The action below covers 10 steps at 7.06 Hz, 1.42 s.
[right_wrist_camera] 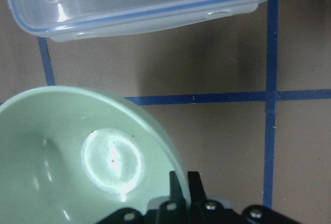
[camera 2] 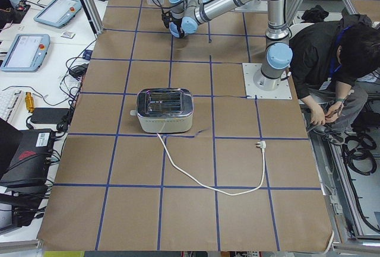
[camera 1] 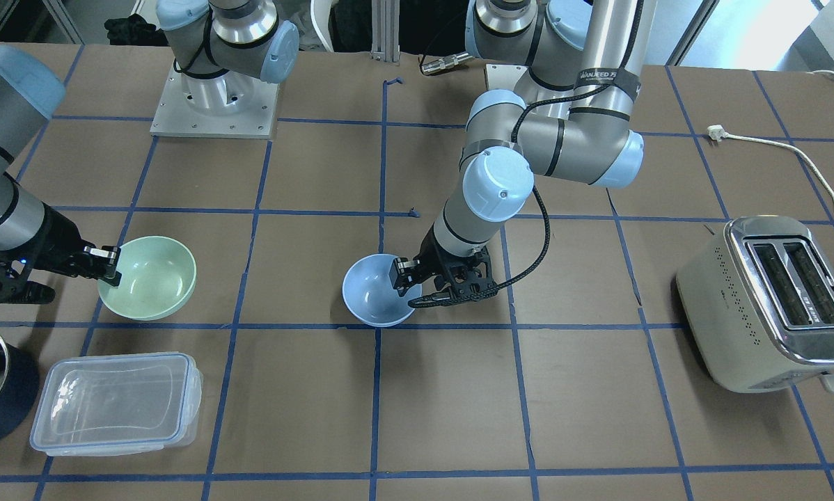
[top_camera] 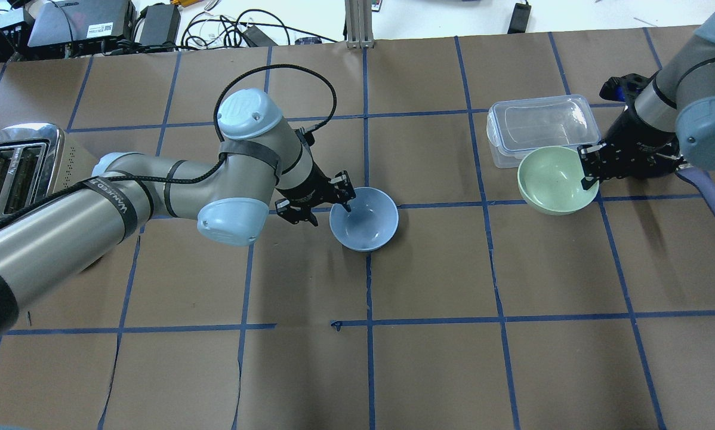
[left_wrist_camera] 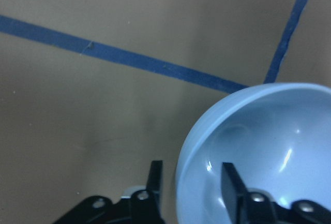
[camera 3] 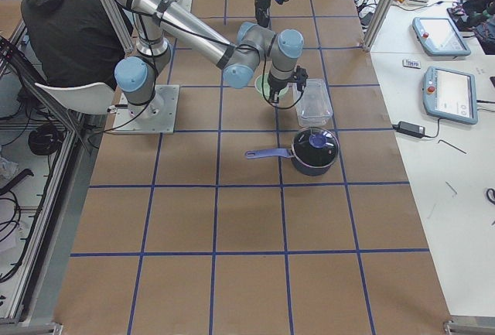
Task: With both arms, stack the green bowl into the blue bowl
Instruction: 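Release blue bowl, raise left gripper while right carries green bowl toward it, then lower the green bowl into the blue bowl with the right gripper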
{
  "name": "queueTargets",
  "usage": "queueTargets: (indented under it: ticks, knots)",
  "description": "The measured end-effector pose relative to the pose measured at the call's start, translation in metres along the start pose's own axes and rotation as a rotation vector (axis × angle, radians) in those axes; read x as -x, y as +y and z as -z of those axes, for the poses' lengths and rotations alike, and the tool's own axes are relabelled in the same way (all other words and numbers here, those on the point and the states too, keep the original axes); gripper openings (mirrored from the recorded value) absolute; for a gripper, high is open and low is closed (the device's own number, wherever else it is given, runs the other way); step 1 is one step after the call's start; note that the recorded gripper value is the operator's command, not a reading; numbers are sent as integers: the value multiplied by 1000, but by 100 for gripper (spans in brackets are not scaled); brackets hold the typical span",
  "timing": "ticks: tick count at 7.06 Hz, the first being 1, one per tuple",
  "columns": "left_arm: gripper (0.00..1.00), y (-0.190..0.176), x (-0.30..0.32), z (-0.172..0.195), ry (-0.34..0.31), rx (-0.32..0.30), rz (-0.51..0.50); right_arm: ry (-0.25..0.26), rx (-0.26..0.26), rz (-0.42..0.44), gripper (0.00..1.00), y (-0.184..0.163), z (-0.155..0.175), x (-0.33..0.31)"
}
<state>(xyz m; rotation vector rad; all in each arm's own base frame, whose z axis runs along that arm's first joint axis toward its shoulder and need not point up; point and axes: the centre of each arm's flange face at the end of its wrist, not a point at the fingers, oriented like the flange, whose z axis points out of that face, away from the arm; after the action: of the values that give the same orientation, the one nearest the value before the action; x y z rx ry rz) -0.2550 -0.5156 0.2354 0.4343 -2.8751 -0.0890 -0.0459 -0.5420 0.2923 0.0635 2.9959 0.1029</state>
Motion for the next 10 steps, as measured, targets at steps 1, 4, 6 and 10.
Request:
queueTargets:
  ticks: [1, 4, 6, 10]
  knots:
    - [100, -19, 16, 29, 4, -26, -30, -8, -12, 24, 0, -1, 2, 22]
    - [100, -73, 72, 152, -185, -56, -291, -21, -82, -20, 0, -3, -9, 137]
    - [100, -56, 77, 237, -277, -56, -392, -34, -96, -82, 0, 12, -19, 209]
    - [100, -17, 62, 295, -231, -106, -388, -74, -46, -99, 0, 40, -69, 307]
